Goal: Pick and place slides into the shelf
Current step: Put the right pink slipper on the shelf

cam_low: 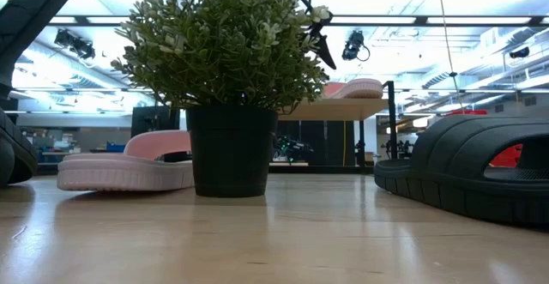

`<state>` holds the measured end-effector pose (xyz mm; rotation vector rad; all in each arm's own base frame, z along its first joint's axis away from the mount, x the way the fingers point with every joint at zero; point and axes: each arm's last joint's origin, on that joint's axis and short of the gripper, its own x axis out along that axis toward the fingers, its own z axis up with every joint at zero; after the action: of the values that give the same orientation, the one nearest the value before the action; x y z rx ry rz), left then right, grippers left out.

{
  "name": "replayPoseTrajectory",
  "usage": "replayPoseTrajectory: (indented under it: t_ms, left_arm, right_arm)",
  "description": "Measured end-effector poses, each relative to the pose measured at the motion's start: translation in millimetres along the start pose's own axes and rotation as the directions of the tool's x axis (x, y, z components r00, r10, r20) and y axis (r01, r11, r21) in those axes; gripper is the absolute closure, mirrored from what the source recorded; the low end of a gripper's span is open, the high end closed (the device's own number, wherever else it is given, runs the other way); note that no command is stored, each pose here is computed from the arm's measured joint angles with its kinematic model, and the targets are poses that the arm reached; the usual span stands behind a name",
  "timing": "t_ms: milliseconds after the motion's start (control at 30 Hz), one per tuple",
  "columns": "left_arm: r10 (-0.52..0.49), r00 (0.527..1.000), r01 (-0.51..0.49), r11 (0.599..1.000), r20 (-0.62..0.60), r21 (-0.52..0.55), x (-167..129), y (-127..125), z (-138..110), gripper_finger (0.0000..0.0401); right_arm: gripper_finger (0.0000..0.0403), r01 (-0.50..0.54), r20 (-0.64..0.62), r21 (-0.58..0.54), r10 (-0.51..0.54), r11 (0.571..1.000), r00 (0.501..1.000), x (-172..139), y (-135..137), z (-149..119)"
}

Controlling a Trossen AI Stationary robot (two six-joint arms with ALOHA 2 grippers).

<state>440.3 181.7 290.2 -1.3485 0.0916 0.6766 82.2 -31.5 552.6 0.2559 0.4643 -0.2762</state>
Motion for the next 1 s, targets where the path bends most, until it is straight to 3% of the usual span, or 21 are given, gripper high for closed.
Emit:
replayPoseTrajectory:
  t_ms: [633, 1000]
  left_arm:
    - [0.033, 0.995, -0.035, 0.999, 0.091, 0.015, 2, 3, 0, 0.0277]
    - [0.056, 0.996, -0.058, 0.998, 0.067, 0.038, 6, 6, -11, 0.0288]
  right_arm:
    - [0.0163, 0.000, 0.000, 0.000, 0.000, 1.000, 1.000, 0, 0, 0]
    - [0.0163, 0.000, 0.000, 0.000, 0.000, 1.000, 1.000, 0, 0, 0]
